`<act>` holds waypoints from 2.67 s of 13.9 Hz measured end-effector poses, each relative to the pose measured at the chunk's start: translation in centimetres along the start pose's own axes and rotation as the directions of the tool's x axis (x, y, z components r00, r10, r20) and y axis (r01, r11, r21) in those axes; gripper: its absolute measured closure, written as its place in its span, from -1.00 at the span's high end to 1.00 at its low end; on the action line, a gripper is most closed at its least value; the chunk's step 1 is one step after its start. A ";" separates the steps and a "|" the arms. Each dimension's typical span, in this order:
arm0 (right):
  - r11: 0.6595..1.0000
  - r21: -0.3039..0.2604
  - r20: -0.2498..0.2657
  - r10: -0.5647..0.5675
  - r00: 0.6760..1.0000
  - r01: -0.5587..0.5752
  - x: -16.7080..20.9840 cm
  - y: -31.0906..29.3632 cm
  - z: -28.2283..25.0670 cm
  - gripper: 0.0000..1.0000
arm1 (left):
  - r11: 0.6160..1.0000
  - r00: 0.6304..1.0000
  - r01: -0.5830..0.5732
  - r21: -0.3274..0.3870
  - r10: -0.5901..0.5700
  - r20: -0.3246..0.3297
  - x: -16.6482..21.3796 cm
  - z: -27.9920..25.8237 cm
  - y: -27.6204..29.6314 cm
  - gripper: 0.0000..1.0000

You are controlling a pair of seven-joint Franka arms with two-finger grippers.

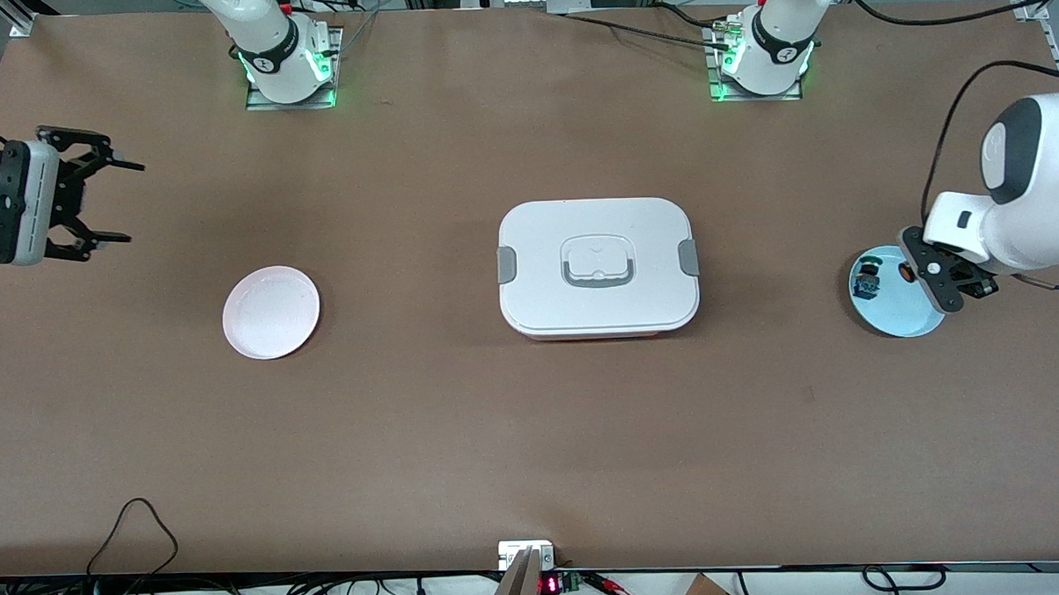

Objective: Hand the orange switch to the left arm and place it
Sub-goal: 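Carry the switch to the blue plate while the right gripper retreats, then lower the orange switch onto the blue plate and open the left gripper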

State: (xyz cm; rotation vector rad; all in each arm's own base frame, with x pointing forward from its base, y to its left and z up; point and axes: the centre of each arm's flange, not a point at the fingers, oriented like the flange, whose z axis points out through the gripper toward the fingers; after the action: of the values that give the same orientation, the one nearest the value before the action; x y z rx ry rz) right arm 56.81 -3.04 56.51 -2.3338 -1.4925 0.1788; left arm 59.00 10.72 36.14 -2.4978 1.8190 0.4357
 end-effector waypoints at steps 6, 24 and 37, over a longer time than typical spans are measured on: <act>0.975 -0.222 0.243 0.070 0.968 -0.015 1.3 -3.3 -4.4 1.00 | 0.977 0.973 -0.212 0.040 0.214 -0.088 -5.1 11.1 -3.8 -0.32; 0.497 -0.373 -0.150 0.801 0.579 -0.784 8.1 -2.6 -2.9 1.00 | 0.922 0.914 -0.369 0.113 0.383 -0.137 -5.6 16.9 -4.0 0.34; 0.461 -0.312 -0.258 0.800 0.541 -0.831 6.5 -3.6 2.7 1.00 | 0.949 0.974 0.223 -0.222 -0.228 0.006 -2.8 -2.2 -0.8 1.00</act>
State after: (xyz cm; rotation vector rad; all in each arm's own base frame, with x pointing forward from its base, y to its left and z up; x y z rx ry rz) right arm 55.78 4.80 55.86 -3.1821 -0.2008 0.0074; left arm 59.43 13.15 38.84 -2.8241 1.5396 0.6357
